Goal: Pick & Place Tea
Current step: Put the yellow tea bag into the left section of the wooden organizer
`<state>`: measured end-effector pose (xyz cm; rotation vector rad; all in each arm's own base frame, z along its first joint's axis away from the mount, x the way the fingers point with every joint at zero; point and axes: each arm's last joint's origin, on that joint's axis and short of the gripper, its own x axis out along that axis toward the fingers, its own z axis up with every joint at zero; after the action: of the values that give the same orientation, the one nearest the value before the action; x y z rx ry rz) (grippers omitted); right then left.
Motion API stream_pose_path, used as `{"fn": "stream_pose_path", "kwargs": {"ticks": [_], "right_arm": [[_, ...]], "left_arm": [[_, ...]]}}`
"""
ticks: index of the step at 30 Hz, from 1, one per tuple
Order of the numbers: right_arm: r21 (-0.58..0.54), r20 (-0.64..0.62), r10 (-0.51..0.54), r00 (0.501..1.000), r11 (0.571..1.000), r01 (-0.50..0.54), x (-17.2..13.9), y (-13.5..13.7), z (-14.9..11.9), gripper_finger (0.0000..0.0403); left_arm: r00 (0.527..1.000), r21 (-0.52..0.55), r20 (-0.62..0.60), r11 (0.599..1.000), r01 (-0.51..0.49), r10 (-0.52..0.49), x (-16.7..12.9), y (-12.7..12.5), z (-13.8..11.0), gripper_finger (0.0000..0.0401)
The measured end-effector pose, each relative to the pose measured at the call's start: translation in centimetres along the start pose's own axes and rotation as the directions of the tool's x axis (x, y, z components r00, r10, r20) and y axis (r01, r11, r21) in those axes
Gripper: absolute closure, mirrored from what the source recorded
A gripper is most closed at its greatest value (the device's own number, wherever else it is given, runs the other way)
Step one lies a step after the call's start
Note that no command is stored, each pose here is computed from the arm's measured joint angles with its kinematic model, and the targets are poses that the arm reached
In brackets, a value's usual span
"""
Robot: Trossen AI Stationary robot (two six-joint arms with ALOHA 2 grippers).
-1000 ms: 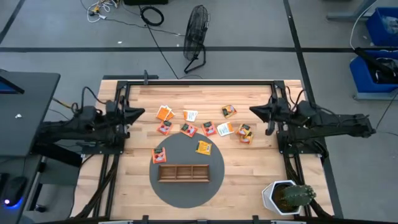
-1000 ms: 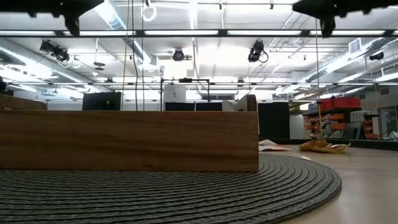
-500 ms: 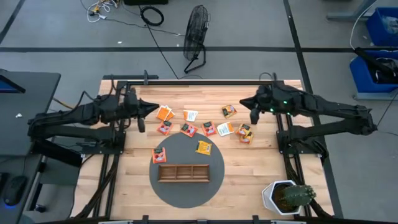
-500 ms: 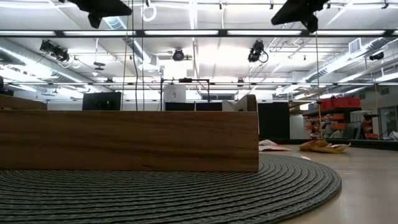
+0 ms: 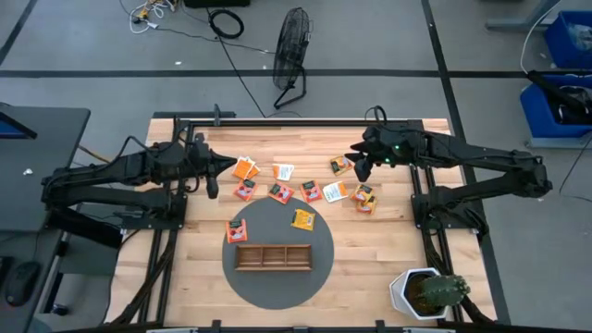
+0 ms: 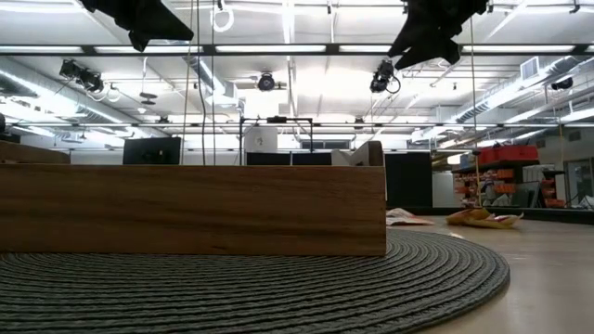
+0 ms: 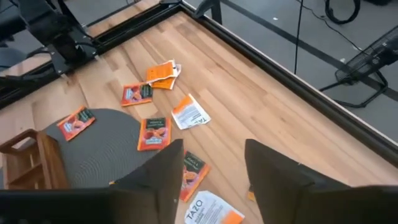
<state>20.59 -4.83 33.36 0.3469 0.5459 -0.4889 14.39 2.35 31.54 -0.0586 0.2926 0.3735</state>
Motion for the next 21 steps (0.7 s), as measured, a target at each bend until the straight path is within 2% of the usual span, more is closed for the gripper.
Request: {"fn": "stream_pose_path", "kwargs": {"ticks": [5, 13, 21], "right_arm": [[0.01, -0.014, -0.002, 1.0, 1.0, 0.002, 0.3, -0.3, 0.1, 0.0206], [0.037, -0.245, -0.062, 0.968, 0.997, 0.073, 3.9, -2.2, -1.1, 0.0213], [0.005, -0.357, -0.096, 0.929, 0.994, 0.105, 6.2, -3.0, -1.8, 0.0213]], "left_arm": [[1.0, -0.039, 0.004, 0.999, 0.001, 0.0, 0.0, 0.0, 0.0, 0.0385], [1.0, -0.051, 0.027, 0.999, 0.001, 0.0, 0.0, 0.0, 0.3, 0.0385], [0.999, -0.106, -0.04, 0.994, -0.01, 0.006, 0.0, 0.1, -0.4, 0.0384]]}}
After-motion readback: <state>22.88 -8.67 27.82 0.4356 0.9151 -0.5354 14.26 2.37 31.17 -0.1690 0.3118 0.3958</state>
